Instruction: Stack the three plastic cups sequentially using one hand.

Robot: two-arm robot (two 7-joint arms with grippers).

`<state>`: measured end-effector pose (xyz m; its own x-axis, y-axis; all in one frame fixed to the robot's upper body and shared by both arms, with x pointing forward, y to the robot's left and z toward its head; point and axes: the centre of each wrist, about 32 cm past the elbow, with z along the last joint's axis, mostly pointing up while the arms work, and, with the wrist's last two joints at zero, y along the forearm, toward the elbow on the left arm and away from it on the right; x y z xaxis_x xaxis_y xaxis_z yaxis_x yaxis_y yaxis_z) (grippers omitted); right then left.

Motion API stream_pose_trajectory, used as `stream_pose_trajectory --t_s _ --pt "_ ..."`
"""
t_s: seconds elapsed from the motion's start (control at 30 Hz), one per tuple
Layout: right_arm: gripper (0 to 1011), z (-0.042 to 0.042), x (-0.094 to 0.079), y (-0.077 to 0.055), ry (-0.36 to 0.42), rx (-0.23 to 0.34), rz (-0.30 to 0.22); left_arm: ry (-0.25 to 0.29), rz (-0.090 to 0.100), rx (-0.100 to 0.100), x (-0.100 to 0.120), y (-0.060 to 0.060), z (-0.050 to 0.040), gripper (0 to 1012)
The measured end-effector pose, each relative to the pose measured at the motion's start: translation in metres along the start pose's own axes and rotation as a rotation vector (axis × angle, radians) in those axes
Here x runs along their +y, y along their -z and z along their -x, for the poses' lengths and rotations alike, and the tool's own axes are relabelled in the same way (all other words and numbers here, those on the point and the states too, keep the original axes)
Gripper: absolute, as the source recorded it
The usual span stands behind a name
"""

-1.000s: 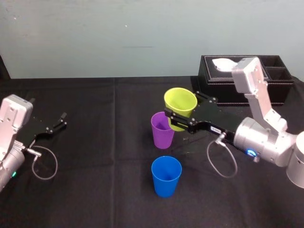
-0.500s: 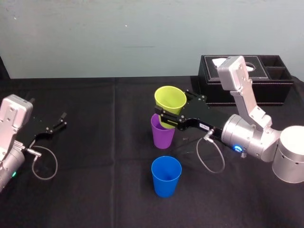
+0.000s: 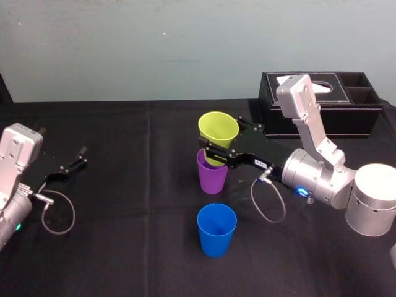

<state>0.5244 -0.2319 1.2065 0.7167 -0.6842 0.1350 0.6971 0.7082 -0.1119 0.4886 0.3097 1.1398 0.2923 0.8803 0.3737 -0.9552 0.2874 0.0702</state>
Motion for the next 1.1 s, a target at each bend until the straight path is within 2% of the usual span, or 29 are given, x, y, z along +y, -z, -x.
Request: stream_pose_trajectory --t_s 0.57,1.1 --pt "743 -0.0035 0.008 0.009 0.014 0.004 0.010 0.000 0.000 0.000 0.000 0.000 0.0000 1010" --pt "743 -0.0008 0.012 0.017 0.001 0.012 0.027 0.000 0.000 0.000 0.000 0.000 0.0000 1010"
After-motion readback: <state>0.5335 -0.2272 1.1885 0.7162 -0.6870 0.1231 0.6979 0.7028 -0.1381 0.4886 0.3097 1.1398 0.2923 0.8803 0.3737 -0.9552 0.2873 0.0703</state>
